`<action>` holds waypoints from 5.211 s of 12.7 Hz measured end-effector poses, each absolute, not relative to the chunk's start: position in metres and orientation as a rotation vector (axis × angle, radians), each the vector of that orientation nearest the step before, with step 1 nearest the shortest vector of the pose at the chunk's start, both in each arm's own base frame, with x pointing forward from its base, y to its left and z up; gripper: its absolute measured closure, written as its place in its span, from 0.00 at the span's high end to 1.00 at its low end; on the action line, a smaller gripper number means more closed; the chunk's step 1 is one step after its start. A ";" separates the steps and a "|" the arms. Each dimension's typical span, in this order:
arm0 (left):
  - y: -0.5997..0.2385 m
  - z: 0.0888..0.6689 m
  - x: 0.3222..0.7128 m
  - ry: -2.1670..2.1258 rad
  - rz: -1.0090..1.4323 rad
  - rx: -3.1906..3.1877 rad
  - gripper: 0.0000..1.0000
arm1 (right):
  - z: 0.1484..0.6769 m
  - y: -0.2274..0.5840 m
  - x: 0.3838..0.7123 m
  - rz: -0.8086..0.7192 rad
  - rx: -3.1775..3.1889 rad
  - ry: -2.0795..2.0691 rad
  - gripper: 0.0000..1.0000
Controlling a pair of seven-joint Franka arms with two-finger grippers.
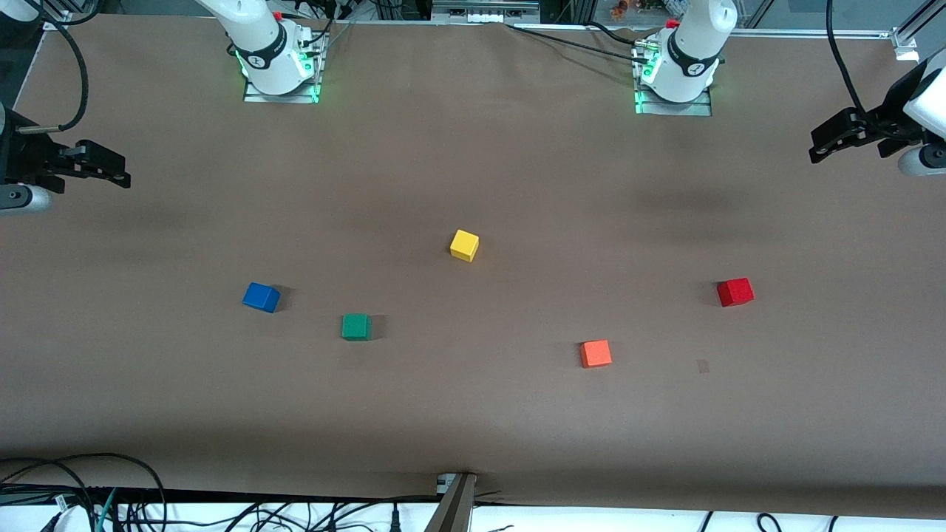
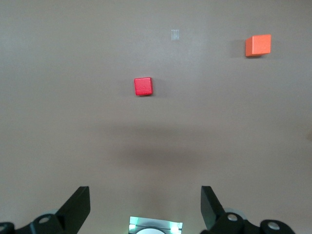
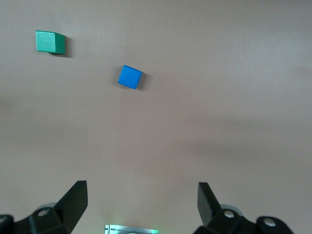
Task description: Pass red block to right arm, stack on blue
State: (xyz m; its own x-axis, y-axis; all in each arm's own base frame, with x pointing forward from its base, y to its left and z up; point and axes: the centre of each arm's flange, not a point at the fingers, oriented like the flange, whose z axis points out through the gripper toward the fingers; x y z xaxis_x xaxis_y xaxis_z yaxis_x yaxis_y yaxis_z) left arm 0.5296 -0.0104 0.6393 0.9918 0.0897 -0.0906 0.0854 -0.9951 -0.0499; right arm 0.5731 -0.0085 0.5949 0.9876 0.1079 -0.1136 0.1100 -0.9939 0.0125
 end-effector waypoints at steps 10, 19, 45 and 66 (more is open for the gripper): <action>-0.013 0.642 0.532 -0.122 0.104 -3.093 1.00 | 0.595 -0.008 0.573 -0.176 3.117 0.171 1.00; -0.001 0.641 0.534 -0.103 0.094 -3.094 1.00 | 0.595 -0.008 0.573 -0.176 3.117 0.170 1.00; 0.058 0.412 0.568 -0.233 0.333 -3.075 1.00 | 0.595 -0.008 0.573 -0.173 3.117 0.170 1.00; 0.057 0.200 0.587 -0.144 0.069 -3.091 0.74 | 0.596 -0.008 0.574 -0.170 3.117 0.170 1.00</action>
